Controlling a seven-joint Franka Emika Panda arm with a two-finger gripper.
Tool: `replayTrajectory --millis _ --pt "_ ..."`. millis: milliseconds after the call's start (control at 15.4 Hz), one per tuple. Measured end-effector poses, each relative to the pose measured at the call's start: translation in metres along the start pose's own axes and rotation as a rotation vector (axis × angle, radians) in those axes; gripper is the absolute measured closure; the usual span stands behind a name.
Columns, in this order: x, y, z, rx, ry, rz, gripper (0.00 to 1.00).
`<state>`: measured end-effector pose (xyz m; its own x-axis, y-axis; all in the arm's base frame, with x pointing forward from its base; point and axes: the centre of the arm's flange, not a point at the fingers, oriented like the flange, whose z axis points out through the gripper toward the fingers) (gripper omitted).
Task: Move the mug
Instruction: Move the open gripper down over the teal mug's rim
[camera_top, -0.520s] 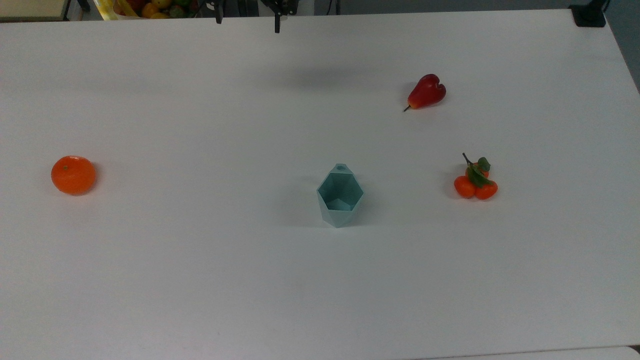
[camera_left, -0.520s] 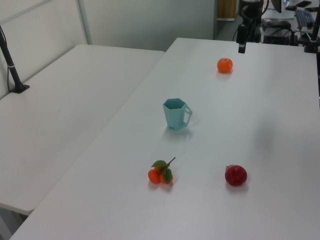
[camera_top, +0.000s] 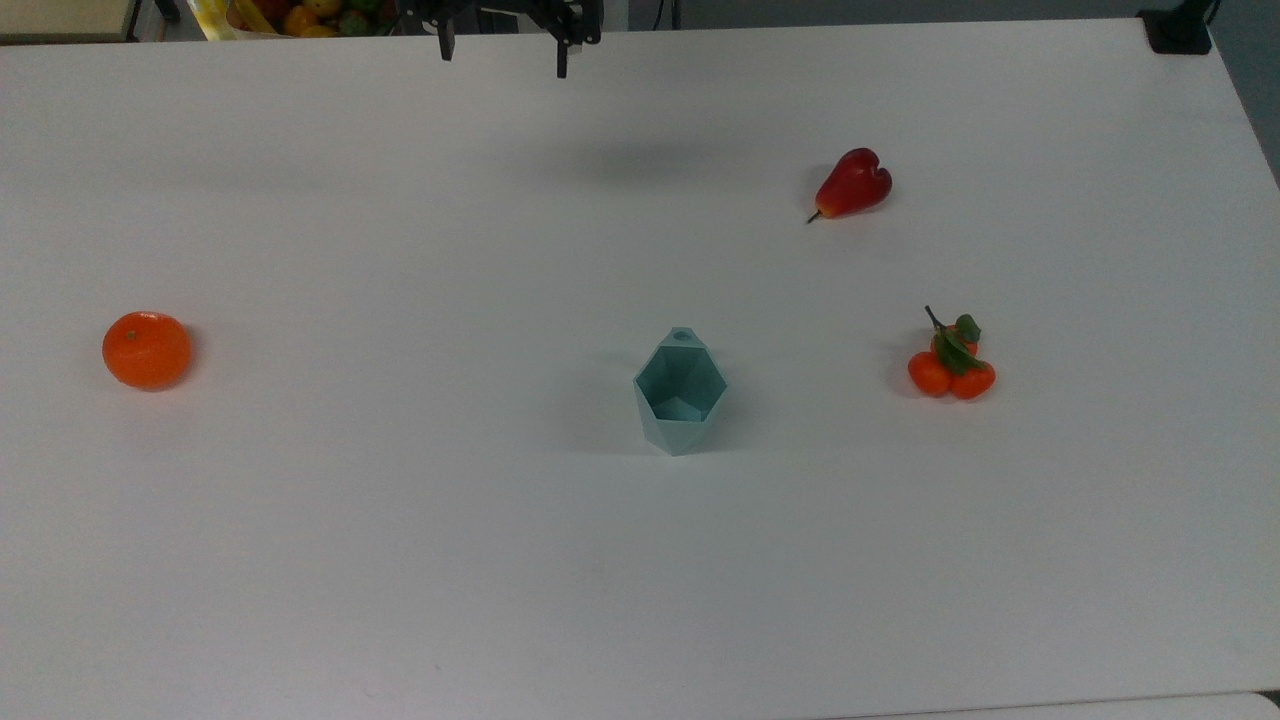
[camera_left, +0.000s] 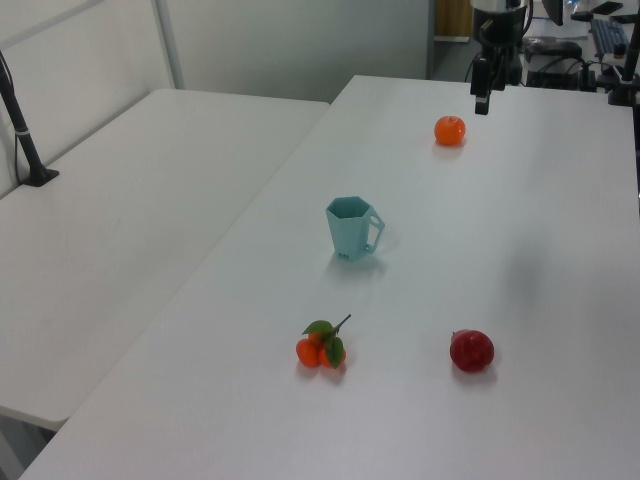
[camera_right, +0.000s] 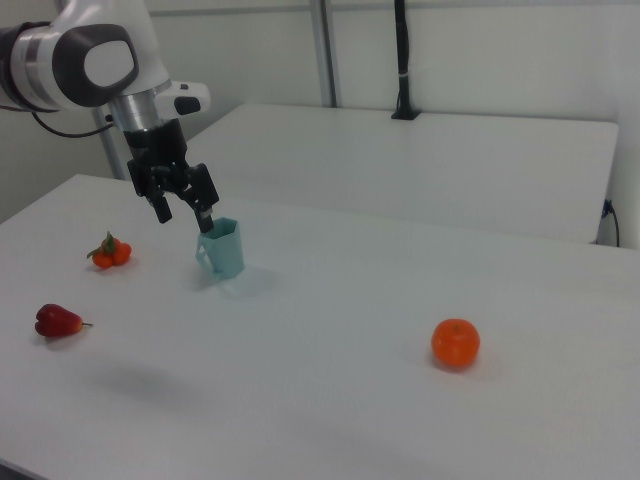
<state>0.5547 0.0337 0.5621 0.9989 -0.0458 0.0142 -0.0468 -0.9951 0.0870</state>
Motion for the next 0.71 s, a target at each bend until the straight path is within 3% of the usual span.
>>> replayTrajectory --millis 325,715 --pt "0.016 -0.021 0.012 0.01 0.048 -0.034 0.0" --pt "0.041 -0.099 0.049 0.036 0.106 -0.093 0.0"
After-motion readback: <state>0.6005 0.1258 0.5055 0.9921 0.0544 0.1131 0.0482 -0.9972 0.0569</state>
